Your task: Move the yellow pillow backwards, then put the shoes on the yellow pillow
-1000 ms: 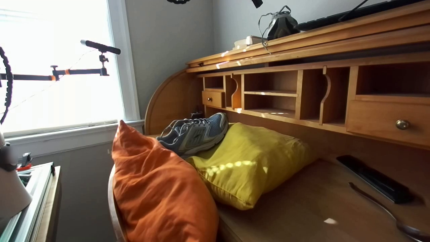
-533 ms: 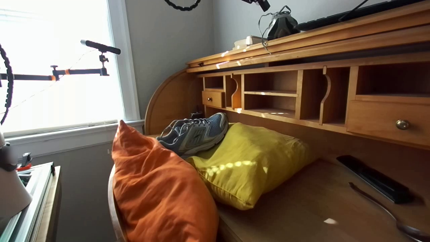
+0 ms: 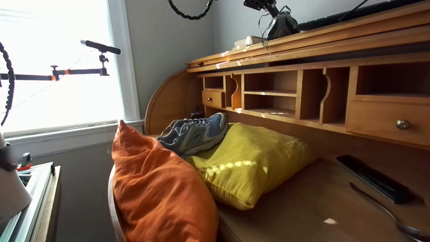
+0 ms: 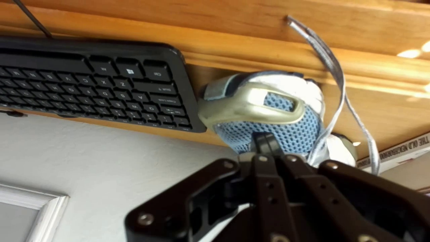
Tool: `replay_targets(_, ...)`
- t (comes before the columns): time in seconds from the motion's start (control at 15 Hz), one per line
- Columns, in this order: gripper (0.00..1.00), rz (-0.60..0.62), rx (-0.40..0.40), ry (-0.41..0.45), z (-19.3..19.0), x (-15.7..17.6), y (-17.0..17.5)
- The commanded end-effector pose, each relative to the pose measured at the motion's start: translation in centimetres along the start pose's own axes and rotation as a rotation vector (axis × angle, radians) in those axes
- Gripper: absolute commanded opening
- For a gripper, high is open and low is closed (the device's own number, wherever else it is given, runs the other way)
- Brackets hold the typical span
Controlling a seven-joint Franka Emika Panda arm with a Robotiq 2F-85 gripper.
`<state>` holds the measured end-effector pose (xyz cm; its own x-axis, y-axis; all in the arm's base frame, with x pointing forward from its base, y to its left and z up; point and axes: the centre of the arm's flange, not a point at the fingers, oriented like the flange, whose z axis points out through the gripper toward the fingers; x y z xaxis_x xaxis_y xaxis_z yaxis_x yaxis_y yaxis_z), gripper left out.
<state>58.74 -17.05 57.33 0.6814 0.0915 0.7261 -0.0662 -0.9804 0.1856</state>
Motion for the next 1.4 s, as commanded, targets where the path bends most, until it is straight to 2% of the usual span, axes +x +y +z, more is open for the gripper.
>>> replay_targets(0.0, 0.0, 0.014, -0.027, -0.023, 1.6, -0.3, 1.8)
replay_targets(0.6, 0.0, 0.05, -0.048, -0.129, 4.0, -2.1, 4.0)
replay_targets(1.33, 0.0, 0.065, -0.05, -0.188, 4.7, -2.8, 4.0)
